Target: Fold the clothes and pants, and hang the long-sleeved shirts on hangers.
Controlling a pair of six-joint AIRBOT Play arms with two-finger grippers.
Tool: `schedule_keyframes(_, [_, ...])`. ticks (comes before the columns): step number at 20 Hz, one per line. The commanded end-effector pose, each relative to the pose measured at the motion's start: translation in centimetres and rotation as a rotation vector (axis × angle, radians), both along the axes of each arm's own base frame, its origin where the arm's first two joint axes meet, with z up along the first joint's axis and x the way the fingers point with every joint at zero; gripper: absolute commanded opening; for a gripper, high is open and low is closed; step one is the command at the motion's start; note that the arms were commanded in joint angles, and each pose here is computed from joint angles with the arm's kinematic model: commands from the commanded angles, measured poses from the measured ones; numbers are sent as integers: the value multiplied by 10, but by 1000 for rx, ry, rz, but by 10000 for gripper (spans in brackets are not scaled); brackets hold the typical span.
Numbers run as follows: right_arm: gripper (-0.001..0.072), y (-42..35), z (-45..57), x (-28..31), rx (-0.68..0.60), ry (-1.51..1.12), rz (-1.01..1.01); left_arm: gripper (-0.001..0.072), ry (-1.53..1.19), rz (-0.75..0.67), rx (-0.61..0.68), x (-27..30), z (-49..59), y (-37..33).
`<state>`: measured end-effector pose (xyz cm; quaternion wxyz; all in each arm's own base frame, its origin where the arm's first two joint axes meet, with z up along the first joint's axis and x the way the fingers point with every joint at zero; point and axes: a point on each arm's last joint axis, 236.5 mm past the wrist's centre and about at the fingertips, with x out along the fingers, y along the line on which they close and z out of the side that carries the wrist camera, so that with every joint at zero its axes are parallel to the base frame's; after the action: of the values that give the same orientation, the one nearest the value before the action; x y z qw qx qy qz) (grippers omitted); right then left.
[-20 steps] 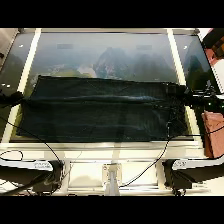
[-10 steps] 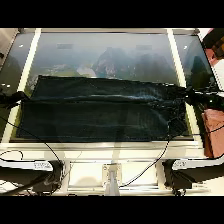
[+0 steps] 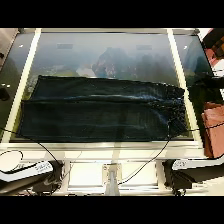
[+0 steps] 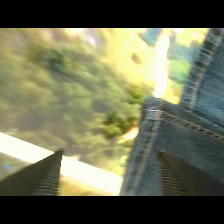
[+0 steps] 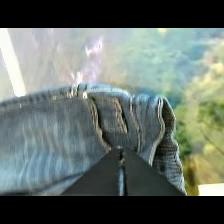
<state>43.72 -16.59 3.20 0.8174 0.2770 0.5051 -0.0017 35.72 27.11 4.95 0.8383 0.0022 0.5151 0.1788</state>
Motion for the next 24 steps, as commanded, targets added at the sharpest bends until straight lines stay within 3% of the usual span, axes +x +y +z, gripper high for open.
schedule_keyframes(1, [38,1,26,-33,-53,111,78,346,-29,19,93,-17,40,8])
schedule_keyframes(4, [38,6,50,-51,-103,107,109,48,-65,44,48,-25,49,2])
schedule_keyframes(5, [38,6,59,-56,-126,97,106,30,-77,51,22,-25,49,-1])
schedule_keyframes(9, [38,9,93,-83,-206,29,67,30,-61,56,-65,-29,29,-17])
schedule_keyframes(14, [38,21,59,-163,-214,97,-34,30,40,36,-142,-50,-29,-36])
schedule_keyframes(21, [39,84,-55,-250,-70,311,-56,29,36,41,-138,-49,-44,-34])
schedule_keyframes(22, [53,84,-65,-252,-66,318,-81,29,35,42,-138,-49,-44,-34])
schedule_keyframes(23, [111,83,-74,-252,-69,320,-106,29,35,42,-138,-49,-44,-34])
schedule_keyframes(24, [236,79,-80,-253,-74,324,-144,29,35,42,-138,-49,-44,-34])
